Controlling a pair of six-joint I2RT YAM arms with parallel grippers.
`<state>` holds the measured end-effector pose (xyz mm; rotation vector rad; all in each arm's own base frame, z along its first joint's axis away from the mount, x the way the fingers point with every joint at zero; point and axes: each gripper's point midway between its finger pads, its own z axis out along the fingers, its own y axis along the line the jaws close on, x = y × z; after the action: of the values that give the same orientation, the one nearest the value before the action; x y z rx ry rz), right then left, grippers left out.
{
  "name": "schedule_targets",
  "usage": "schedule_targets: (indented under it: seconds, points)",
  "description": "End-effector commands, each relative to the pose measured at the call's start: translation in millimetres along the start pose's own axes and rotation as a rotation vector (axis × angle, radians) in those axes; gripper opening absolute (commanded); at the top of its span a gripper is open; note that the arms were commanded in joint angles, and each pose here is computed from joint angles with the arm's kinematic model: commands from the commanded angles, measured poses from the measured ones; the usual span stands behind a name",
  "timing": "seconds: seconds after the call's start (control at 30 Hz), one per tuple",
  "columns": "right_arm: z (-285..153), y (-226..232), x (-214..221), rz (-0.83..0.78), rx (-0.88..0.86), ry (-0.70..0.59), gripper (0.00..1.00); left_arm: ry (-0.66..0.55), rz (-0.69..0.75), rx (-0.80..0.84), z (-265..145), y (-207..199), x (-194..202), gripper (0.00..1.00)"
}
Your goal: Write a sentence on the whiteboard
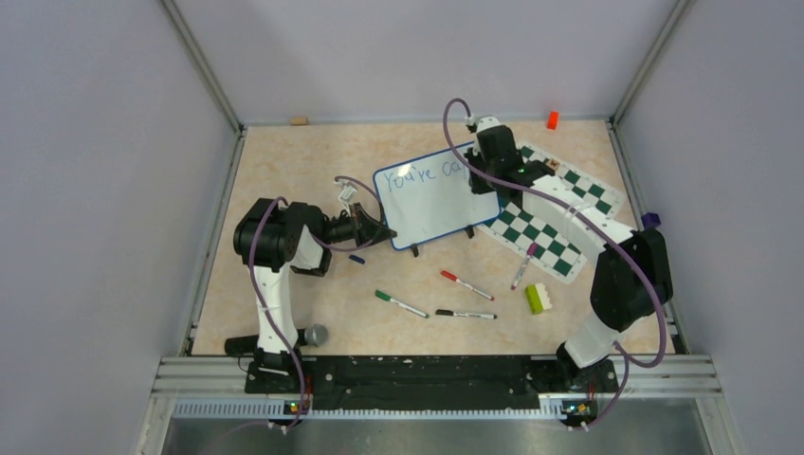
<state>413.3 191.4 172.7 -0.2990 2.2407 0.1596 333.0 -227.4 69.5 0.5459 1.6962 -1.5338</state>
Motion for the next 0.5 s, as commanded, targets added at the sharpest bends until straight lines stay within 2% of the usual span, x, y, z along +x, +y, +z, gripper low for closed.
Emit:
schedule_targets:
  seconds: [0.0, 0.47]
  points:
    - [-14.5, -0.1, -20.2, 0.023, -0.016, -0.063, 0.0, 0.011, 0.102, 0.065, -0.2, -16.9, -5.9, 0.05]
    - [-31.9, -2.0, -69.4, 0.041, -0.015, -0.189, 0.0, 0.011, 0.1, 0.065, -0.4, -17.1, -5.5, 0.05]
